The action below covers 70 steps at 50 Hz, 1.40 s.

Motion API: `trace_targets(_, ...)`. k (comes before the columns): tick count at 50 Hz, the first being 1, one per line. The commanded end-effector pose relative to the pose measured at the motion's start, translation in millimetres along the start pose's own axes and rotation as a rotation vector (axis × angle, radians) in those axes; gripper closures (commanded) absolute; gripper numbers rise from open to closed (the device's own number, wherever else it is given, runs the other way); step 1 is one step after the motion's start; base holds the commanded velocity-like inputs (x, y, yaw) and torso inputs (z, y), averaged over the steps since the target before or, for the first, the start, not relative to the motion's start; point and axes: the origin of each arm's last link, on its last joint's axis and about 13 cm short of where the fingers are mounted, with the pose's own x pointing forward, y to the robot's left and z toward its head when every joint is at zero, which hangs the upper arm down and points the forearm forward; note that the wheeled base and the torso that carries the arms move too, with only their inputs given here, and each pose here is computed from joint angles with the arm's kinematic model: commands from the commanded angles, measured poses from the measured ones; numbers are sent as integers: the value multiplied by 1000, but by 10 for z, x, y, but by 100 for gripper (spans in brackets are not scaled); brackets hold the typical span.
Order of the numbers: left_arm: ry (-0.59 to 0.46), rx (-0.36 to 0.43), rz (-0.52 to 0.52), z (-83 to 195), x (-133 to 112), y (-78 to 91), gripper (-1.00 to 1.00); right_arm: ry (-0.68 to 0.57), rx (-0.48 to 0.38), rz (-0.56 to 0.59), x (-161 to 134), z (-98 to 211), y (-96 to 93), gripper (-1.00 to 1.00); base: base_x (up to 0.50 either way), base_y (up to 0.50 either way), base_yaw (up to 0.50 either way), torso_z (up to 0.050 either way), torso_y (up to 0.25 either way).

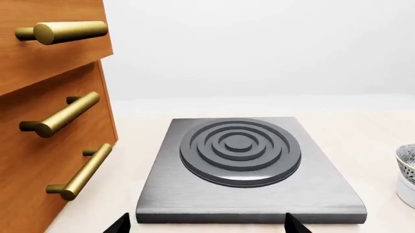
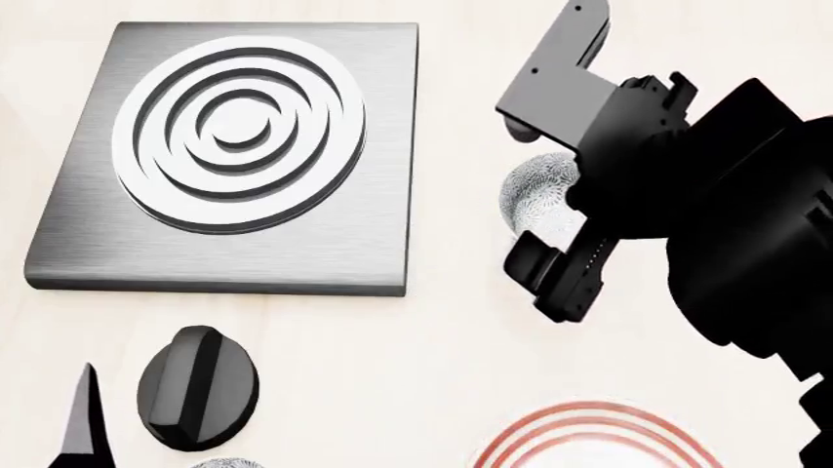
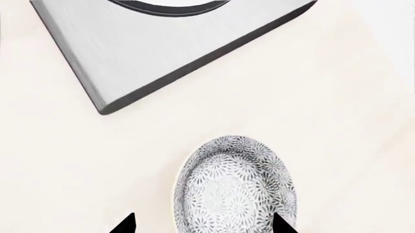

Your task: Pick the akita bowl on the ramekin and place it on the plate.

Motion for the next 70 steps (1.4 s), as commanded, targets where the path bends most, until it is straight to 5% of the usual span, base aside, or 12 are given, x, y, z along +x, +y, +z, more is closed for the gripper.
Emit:
trace_targets(1, -3, 1, 6, 3, 2, 9, -100, 8, 4, -8, 170, -47, -16, -100, 0, 0, 0, 0, 0)
trace_targets(21, -4, 1, 12, -8, 12, 22, -100, 0, 46, 33, 486, -194, 126, -100, 0, 0, 0, 0, 0)
trace_targets(55, -5, 1, 15, -15, 6, 28, -100, 26, 73, 14, 616, -362, 186, -100, 0, 0, 0, 0, 0)
trace_targets(56, -4, 1, 15, -17, 7, 29, -100, 22, 71, 11, 615, -358, 184, 100, 0, 0, 0, 0, 0)
trace_targets(70, 3, -2, 19, -32, 12, 31, -100, 34, 55, 16, 613, -374, 192, 100, 0, 0, 0, 0, 0)
